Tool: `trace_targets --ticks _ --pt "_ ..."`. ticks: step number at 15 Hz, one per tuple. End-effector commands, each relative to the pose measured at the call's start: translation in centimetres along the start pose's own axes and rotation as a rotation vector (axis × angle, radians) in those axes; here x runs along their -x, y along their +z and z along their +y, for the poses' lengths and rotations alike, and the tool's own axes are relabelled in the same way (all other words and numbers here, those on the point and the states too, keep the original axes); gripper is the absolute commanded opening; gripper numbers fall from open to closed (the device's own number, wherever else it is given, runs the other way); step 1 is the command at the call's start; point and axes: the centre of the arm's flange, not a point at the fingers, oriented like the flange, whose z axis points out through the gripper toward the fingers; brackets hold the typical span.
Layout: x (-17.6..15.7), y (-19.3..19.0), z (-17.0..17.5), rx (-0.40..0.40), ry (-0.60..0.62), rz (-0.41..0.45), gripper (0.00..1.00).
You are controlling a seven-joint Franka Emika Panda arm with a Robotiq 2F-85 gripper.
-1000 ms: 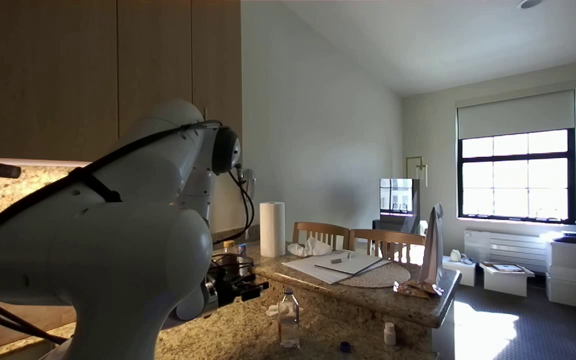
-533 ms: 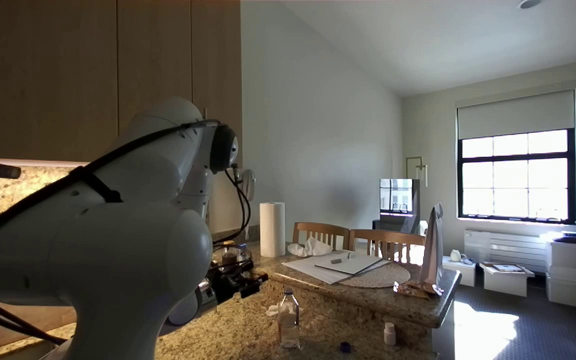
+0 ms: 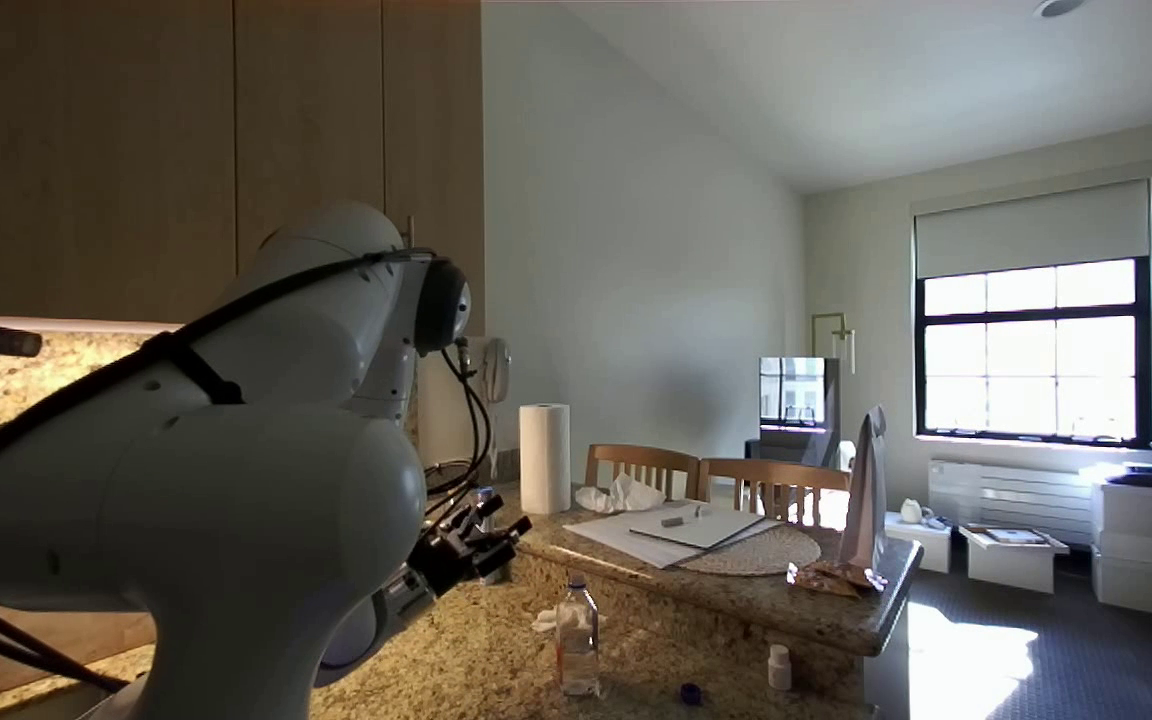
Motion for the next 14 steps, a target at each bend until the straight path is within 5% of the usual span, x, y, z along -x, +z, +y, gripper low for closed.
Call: trace_targets --ticks 1,2,3,7,9,11,14 --pt "1.6 -1.7 -2.1 -0.095 -0.022 -0.08 1.0" --pt "1.8 -2.0 -2.7 -0.186 -0.052 -0.067 1.0" --pt "-1.9 -3.1 -7.8 -0.247 -0.091 -0.032 1.0" --pt "-5.4 -5.1 -12.9 -0.491 -0.161 0.026 1.0" --pt "-7.2 -5.5 -13.7 -0.6 -0.206 0.047 1.0" --pt "-8.6 -1.7 -14.6 -0.684 -0.24 0.075 1.0" --pt "-8.4 1.2 -11.9 -0.7 -0.281 0.056 1.0"
